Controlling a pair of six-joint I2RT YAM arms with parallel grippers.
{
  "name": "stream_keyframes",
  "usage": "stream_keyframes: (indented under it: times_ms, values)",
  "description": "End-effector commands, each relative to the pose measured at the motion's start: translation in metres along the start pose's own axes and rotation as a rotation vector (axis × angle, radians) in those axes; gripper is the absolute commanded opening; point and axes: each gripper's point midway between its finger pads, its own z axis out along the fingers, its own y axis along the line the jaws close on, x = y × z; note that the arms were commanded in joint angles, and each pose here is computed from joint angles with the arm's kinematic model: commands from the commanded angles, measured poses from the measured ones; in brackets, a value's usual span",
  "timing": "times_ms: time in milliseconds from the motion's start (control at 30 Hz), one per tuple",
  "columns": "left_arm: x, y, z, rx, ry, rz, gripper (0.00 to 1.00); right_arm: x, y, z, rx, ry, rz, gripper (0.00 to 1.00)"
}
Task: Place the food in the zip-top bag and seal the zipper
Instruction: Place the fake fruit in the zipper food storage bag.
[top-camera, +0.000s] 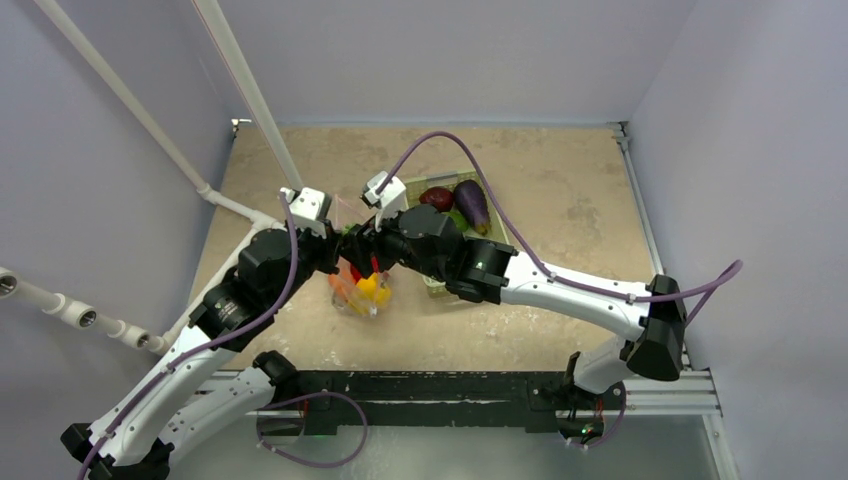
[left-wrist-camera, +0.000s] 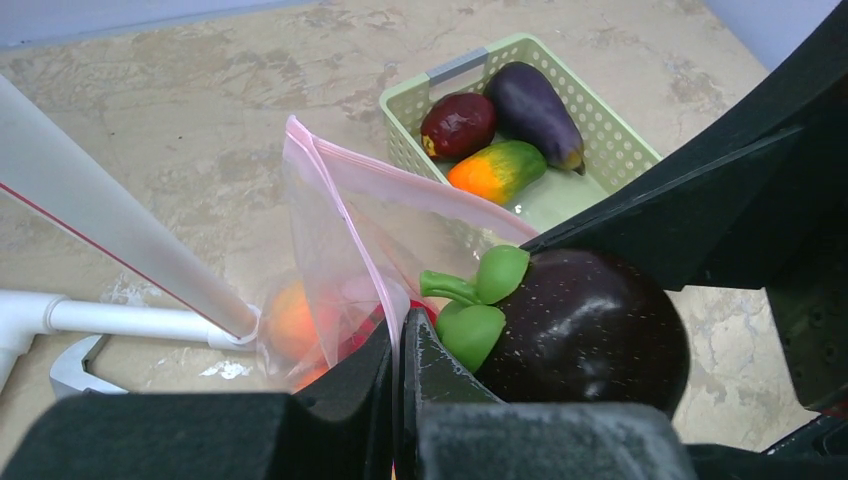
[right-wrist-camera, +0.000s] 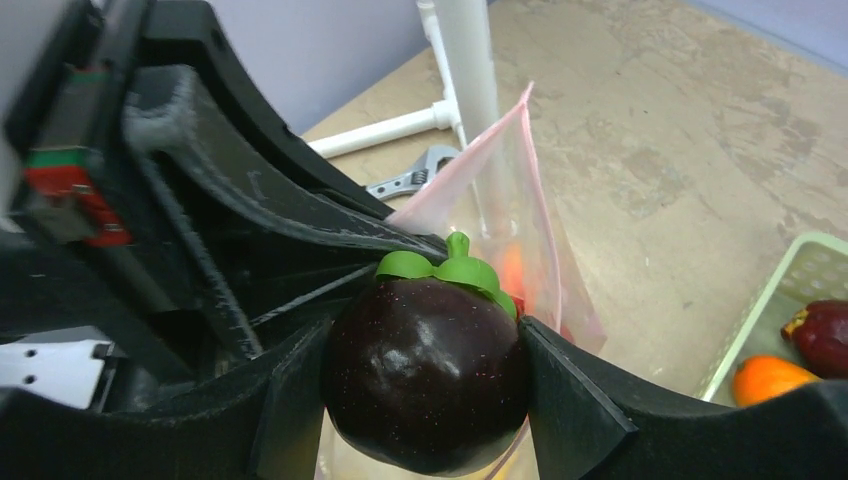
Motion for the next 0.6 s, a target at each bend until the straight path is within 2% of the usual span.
stream_keyframes:
  times_ms: [0,167,467,567]
  values:
    - [-0.011,0.000,0.000,-0.001,-0.052,-0.003,0.00,-0.002,-0.011,0.002,0.064,-0.024,-0.012,0.36]
    - [-0.012,0.000,-0.002,0.003,-0.057,-0.003,0.00,0.016,-0.021,0.010,0.121,0.020,-0.005,0.42]
    - [-0.014,0.000,-0.003,0.002,-0.064,-0.003,0.00,0.017,-0.033,0.008,0.198,0.024,0.017,0.84]
    - [-0.014,0.000,-0.003,0.002,-0.065,-0.004,0.00,0.010,-0.033,0.005,0.201,0.006,0.030,0.92]
